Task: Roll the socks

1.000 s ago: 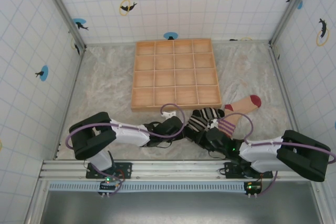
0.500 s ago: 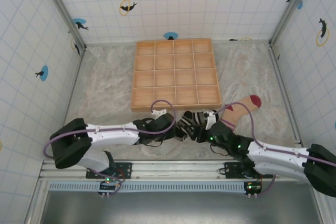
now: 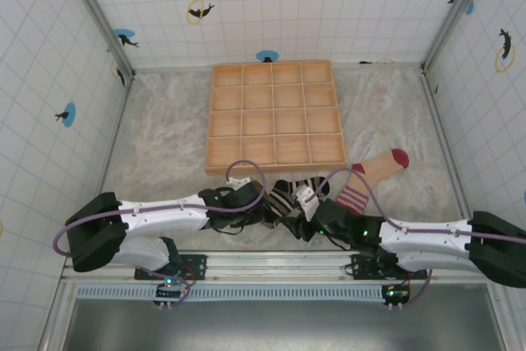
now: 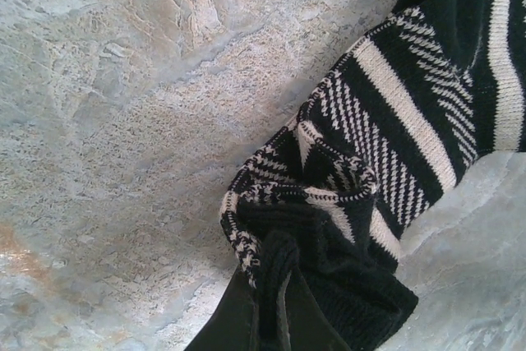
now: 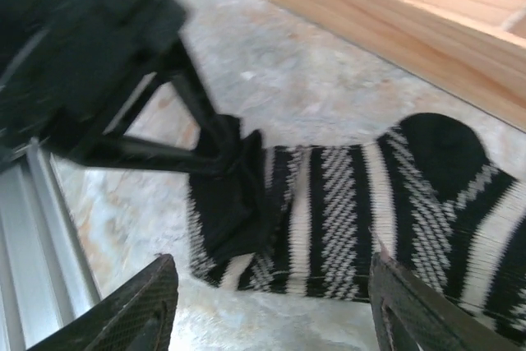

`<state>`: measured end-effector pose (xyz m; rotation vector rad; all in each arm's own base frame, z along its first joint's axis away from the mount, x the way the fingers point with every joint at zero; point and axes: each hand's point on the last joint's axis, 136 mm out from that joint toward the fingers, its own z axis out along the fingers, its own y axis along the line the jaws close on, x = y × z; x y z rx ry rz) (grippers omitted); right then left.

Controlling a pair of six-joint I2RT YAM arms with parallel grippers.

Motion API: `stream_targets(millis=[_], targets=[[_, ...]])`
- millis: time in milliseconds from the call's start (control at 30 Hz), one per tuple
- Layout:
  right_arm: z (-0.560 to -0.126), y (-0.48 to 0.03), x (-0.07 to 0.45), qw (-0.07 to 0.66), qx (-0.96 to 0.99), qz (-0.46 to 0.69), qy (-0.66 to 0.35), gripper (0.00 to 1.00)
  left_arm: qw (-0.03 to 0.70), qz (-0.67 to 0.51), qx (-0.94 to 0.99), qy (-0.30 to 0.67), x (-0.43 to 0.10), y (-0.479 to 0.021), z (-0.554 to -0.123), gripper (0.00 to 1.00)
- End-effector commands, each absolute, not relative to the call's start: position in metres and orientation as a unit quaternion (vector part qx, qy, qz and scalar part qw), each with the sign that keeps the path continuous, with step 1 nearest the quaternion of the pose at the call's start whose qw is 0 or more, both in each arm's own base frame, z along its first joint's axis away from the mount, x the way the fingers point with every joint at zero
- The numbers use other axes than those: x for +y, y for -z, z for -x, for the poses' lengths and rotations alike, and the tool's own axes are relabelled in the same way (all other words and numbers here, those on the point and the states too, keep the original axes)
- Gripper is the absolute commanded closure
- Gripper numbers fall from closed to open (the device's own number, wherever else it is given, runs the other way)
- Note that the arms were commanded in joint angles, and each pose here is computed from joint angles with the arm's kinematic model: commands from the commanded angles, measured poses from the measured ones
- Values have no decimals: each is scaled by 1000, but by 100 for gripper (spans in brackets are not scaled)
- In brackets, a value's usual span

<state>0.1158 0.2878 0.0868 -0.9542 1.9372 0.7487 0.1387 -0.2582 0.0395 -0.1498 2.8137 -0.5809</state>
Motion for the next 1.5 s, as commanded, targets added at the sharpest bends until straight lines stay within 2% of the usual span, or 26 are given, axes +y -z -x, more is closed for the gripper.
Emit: stream_targets(millis=[0, 300, 600, 1467], targets=[[-109, -101, 297, 493, 700, 445, -264, 37, 114, 61, 974, 186, -253, -33, -133, 100], [-73, -105, 318, 563, 590, 540, -208, 35, 97, 59, 974, 198, -264, -38, -132, 100], [-76, -85, 342, 551, 585, 566, -183, 47, 95, 66, 970, 215, -263, -49, -136, 100], [-119, -39, 350, 507, 639, 564, -124, 53, 79, 70, 966, 237, -265, -48, -146, 100]])
